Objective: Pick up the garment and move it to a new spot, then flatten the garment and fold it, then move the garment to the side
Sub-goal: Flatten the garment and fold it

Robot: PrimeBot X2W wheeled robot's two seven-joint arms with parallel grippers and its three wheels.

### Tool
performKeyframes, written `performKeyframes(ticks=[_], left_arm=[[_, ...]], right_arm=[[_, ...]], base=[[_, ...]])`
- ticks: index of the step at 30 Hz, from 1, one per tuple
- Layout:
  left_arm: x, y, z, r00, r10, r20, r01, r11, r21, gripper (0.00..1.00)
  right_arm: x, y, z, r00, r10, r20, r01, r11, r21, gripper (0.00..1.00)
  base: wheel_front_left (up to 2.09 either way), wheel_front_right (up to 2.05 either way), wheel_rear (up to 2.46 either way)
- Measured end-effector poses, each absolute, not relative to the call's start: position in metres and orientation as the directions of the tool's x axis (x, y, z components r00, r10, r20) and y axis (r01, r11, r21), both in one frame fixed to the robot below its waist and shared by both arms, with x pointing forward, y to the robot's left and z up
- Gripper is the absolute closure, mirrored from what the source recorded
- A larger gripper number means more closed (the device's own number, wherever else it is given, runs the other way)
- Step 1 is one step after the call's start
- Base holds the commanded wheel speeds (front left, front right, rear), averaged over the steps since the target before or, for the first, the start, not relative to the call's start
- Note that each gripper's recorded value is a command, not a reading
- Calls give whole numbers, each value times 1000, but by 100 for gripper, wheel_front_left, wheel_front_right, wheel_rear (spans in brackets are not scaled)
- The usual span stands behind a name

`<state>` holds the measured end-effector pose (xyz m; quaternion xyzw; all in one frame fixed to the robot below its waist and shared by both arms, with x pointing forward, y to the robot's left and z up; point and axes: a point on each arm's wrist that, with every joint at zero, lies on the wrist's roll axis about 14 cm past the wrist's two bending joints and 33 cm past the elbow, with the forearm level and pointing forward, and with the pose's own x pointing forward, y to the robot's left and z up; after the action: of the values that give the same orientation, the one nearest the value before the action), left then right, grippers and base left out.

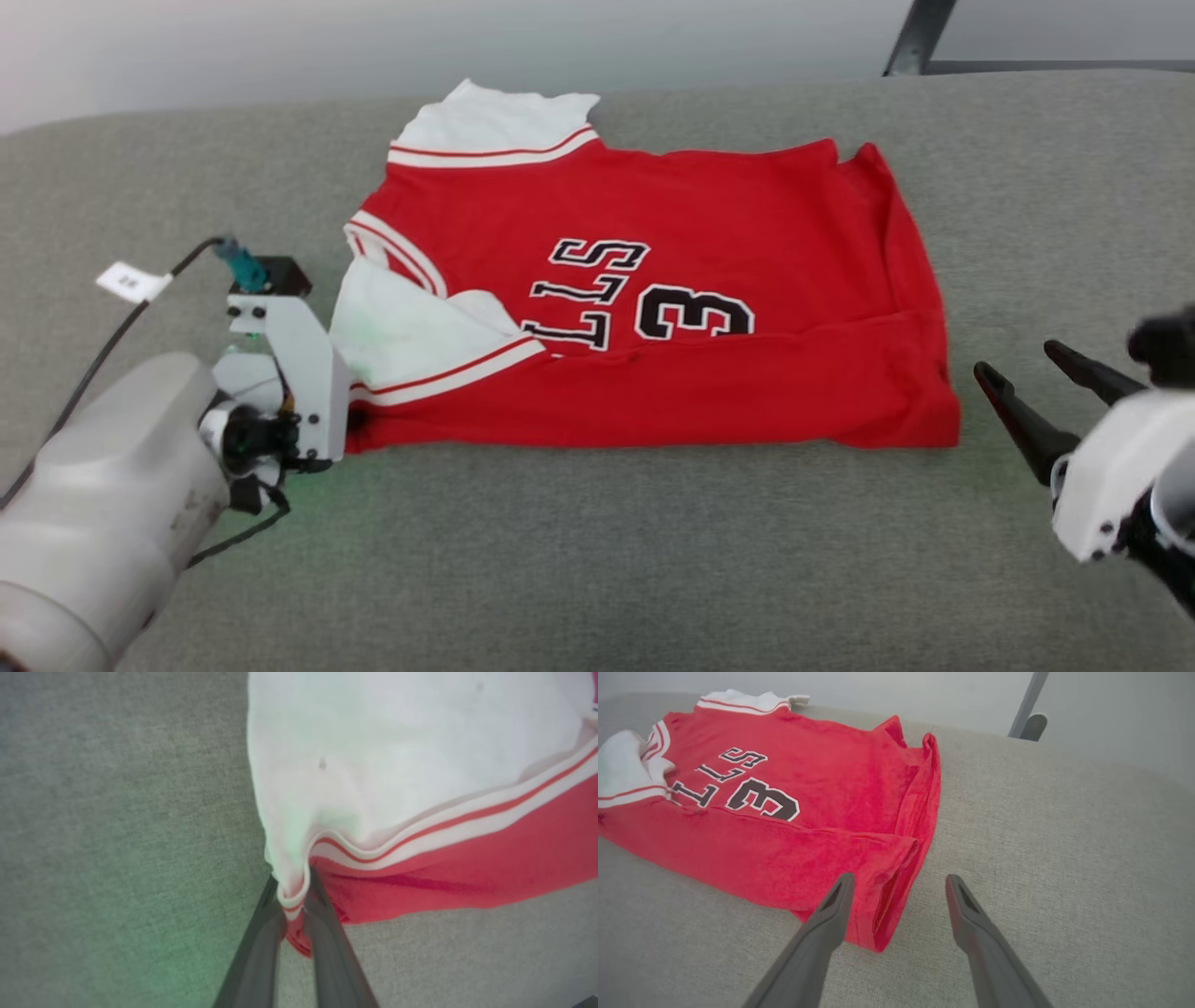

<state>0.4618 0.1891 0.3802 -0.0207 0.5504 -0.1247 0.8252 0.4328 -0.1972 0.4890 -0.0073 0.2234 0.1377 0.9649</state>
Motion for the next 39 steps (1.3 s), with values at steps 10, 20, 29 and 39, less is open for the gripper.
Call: performKeyframes(ticks=[10, 20, 29, 39], left_arm=[[468, 186, 377, 370, -243, -897, 187, 965, -184, 100], [472, 187, 369, 364, -254, -896, 174, 964, -202, 100], [473, 187, 372, 370, -258, -893, 158, 964, -213, 100], [465, 193, 383, 370, -260, -892, 139, 965, -224, 100]], right_arm=[[445, -189, 429, 634, 241, -735, -259, 962, 91, 0], [444, -176, 391, 474, 242, -847, -254, 958, 131, 35], [449, -175, 392, 469, 240, -850, -258, 958, 128, 100], [450, -181, 403, 501, 237, -832, -245, 961, 126, 100]], base=[[0, 0, 0], [0, 0, 0], [0, 0, 0], [0, 0, 0]])
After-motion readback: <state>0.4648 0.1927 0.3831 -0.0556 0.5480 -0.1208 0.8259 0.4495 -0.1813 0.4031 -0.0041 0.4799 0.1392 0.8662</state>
